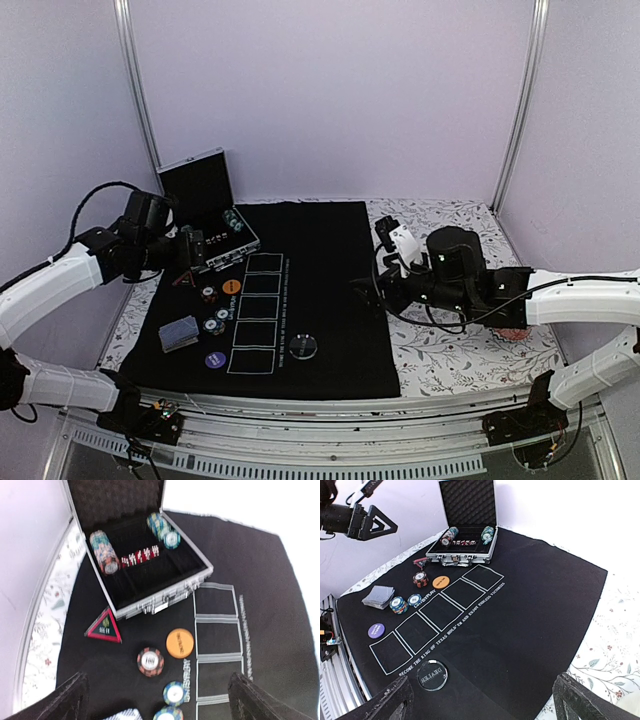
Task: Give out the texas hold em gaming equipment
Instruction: Pick up the poker card from the poker table mat.
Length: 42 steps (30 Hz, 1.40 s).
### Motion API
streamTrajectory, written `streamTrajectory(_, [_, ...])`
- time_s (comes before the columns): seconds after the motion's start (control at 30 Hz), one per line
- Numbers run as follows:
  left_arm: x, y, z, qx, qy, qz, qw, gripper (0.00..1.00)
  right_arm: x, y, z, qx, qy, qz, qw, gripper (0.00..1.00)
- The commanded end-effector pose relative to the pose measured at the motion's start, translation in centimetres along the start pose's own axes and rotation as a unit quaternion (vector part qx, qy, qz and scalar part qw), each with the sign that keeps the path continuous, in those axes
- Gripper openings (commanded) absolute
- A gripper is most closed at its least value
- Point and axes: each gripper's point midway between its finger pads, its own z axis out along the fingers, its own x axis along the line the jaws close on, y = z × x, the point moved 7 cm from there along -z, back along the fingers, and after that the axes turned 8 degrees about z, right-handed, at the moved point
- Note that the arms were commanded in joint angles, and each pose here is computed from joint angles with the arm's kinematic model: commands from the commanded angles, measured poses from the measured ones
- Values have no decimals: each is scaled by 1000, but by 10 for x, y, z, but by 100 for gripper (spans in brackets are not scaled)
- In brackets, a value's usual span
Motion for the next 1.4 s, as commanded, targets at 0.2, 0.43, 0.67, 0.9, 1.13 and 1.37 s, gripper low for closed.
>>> streamTrajectory(0.2, [-25, 52, -56, -28, -153, 81, 984, 98, 7, -5, -5, 14, 49, -126, 991, 99])
streamTrajectory(0.43, [-39, 92, -104, -128, -224, 286, 923, 98, 13, -22, -2, -4, 97, -211, 973, 99])
streamTrajectory(0.67, [-10, -43, -42, 253, -217, 520, 786, 98, 12, -28, -3, 9, 102, -218, 971, 99])
streamTrajectory(0.9, [20, -67, -28, 264, -200, 554, 764, 98, 14, -23, -15, -15, 118, -216, 969, 99])
streamTrajectory(1.13, [39, -110, 8, 344, -197, 553, 732, 98, 14, -20, -20, -21, 121, -211, 970, 99])
streamTrajectory(1.37, [50, -121, 25, 358, -197, 548, 730, 98, 15, -20, -21, -20, 122, -211, 970, 99])
